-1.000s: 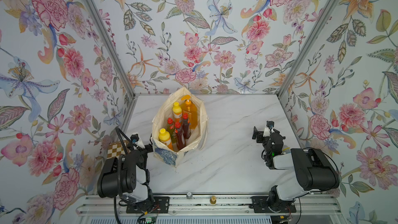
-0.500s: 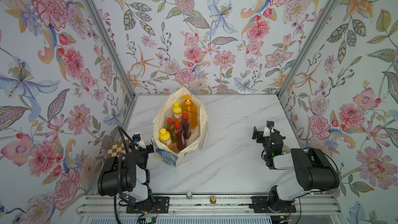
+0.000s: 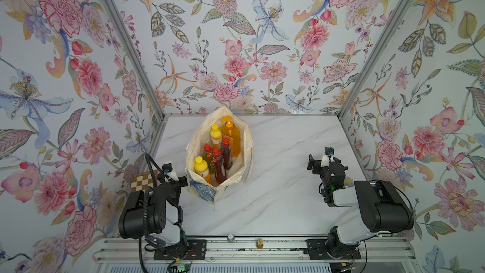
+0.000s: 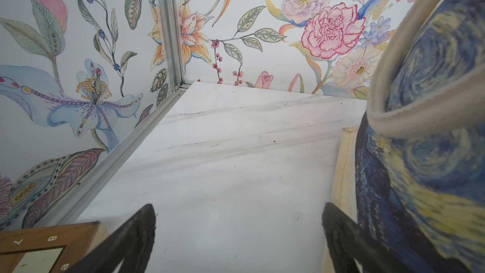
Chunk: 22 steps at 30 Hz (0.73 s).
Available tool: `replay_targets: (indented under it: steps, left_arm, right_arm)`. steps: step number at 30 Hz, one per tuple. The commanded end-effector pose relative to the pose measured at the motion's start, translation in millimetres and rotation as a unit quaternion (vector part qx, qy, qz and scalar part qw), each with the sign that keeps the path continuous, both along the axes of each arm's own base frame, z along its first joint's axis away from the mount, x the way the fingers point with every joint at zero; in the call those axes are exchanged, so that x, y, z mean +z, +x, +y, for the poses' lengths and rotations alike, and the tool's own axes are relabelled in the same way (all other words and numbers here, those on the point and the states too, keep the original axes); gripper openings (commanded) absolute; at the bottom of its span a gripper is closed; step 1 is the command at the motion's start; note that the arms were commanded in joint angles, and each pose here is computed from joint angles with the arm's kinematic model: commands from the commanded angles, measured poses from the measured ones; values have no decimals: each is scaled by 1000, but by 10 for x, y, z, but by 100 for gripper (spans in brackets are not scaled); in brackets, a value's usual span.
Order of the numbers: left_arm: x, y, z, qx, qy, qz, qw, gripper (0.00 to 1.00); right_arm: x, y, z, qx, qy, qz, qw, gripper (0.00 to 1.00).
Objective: Pack dish soap into the shopping bag
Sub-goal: Reset both arms
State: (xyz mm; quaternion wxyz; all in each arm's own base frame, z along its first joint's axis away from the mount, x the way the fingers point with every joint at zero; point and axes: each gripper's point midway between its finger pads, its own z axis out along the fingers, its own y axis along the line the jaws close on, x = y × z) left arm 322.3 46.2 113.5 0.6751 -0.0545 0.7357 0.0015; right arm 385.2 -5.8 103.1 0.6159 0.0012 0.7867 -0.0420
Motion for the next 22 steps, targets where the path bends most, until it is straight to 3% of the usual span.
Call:
replay_targets:
  steps: [1, 22]
  left_arm:
    - [609, -23, -113, -24, 40, -124, 991, 99]
    - [607, -24, -110, -24, 40, -124, 991, 99]
  right_arm:
    - [35, 11, 32, 3, 8, -4, 1000, 99]
    - [32, 10, 29, 3, 8, -4, 1000, 99]
